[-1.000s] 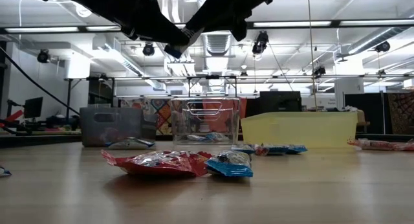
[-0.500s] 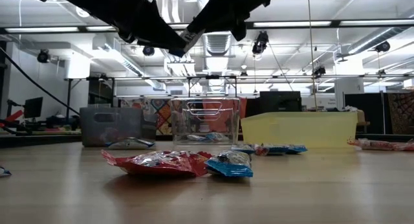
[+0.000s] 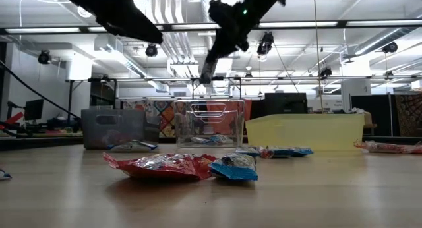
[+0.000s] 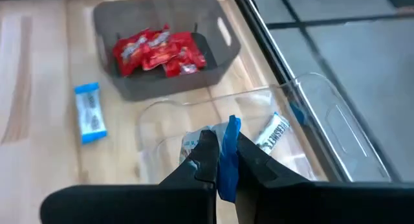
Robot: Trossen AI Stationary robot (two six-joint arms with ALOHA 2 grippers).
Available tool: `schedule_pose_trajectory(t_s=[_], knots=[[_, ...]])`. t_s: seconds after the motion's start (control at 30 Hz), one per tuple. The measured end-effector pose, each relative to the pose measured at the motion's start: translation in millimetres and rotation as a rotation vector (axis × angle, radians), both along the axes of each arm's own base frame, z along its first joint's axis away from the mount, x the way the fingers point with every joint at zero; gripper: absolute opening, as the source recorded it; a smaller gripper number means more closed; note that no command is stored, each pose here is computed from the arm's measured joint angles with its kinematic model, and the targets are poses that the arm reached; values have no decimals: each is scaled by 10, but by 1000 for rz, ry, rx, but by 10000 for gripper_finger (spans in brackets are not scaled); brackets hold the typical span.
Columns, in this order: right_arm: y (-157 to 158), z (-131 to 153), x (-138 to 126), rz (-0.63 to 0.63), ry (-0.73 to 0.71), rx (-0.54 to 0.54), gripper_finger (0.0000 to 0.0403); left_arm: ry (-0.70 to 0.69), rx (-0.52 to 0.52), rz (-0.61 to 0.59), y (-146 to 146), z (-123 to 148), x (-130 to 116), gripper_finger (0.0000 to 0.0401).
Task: Sort candy
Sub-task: Put the white chocolate into the transparent bin
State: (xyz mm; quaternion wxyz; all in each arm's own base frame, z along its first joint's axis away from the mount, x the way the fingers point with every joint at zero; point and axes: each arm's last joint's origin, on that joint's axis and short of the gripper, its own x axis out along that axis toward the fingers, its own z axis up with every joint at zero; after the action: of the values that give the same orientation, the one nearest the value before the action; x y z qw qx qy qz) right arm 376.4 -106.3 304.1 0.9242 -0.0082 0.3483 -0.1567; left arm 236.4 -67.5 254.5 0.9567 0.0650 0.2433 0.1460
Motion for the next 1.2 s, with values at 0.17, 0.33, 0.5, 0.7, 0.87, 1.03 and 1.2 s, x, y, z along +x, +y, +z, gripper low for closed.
schedule_pose_trajectory(t_s=[0.17,0.33,0.5,0.7,0.87,1.03,1.2], knots=[[-430,-255,133,81,39,81,13,-36,-8,-3,59,134,-163,144],[-732,-482,300,205,34,150,13,-72,-4,-17,112,186,-340,137],[-897,-661,462,222,63,137,13,-112,-30,-9,178,168,-515,131],[-973,-780,619,248,104,169,13,-159,-64,1,237,108,-677,127],[-1022,-904,721,244,169,215,15,-185,-86,8,269,75,-765,127],[-1051,-1022,799,214,182,255,48,-191,-94,11,280,36,-795,127],[-1060,-1055,818,197,180,272,98,-183,-92,11,277,22,-786,127]])
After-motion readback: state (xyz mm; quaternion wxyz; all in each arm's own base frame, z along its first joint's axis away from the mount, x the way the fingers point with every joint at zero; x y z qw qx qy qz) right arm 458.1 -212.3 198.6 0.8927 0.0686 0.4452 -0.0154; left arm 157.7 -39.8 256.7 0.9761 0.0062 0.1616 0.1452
